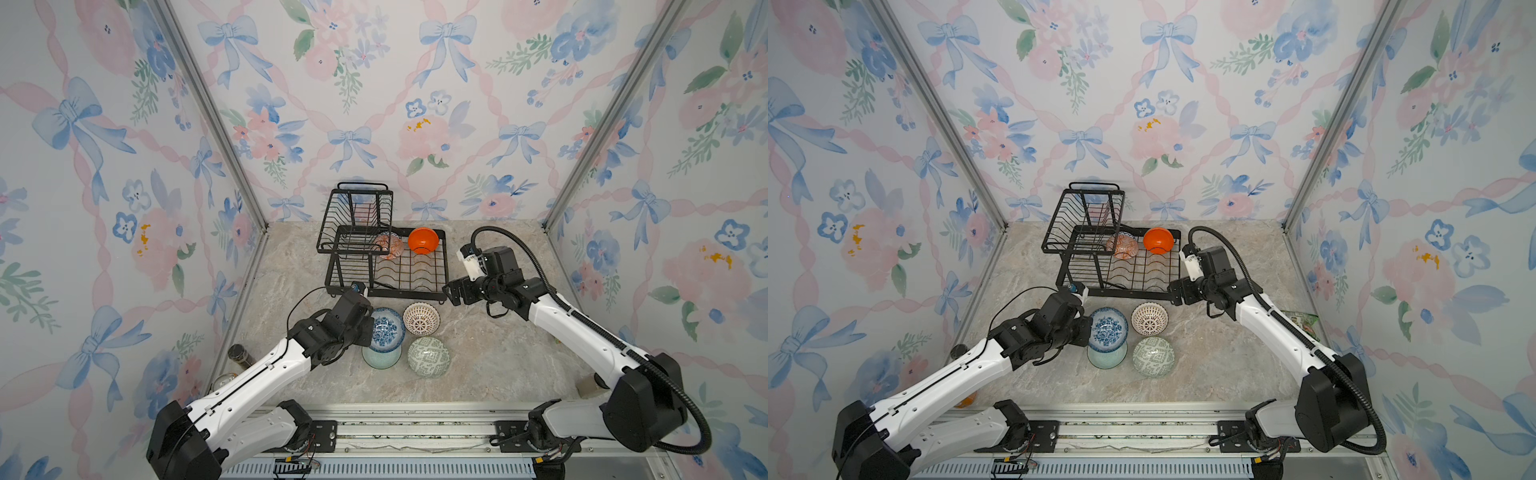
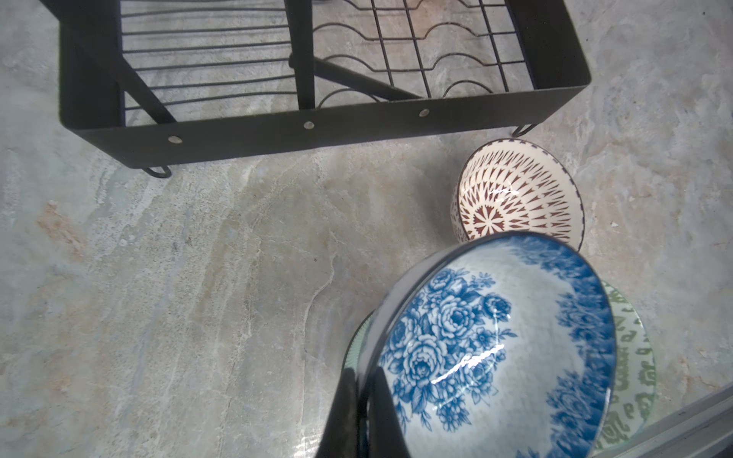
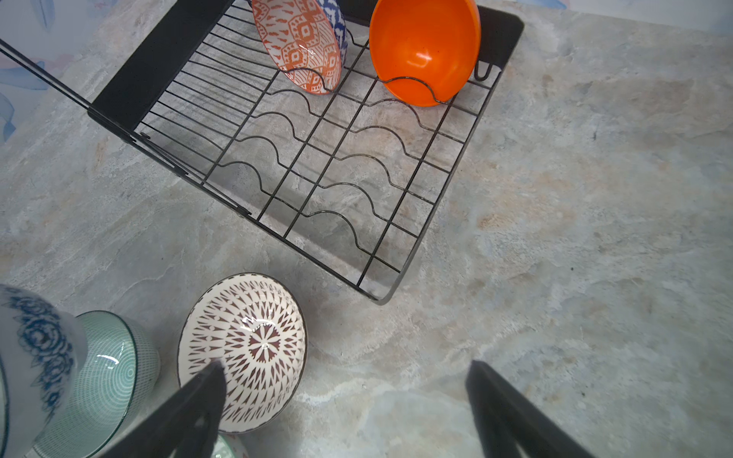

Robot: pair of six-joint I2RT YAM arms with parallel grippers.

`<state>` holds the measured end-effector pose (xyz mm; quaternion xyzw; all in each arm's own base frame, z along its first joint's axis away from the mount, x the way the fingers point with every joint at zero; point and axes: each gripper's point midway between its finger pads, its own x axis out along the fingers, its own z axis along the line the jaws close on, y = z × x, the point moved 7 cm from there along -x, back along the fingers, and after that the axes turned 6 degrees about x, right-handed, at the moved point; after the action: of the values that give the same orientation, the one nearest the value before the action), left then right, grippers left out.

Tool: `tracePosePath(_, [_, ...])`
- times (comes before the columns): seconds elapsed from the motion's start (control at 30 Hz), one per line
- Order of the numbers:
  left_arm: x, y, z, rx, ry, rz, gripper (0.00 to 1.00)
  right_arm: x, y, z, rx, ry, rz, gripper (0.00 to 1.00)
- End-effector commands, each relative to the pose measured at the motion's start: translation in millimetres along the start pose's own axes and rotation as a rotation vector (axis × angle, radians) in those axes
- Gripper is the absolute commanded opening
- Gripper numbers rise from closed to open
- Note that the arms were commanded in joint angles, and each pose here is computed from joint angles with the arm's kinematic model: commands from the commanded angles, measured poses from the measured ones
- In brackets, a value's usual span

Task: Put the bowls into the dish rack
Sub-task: 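Close the left gripper on the blue-and-white bowl rim and lift it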

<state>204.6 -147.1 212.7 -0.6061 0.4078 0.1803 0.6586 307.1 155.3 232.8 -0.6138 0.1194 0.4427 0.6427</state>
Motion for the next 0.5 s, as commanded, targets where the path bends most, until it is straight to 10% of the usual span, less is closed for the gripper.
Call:
tracePosePath(0.0, [-14.8, -21.5, -1.2, 0.004, -0.009, -0.101, 0.00, -10.0, -8.4, 0.9, 0.005, -0.010, -0.025, 0.97])
tracePosePath(0.47, [-34.0, -48.2, -5.8, 0.014, 0.000, -0.222, 0.00, -17.3, -13.9, 8.1, 0.002, -0.036, -0.044, 0.97])
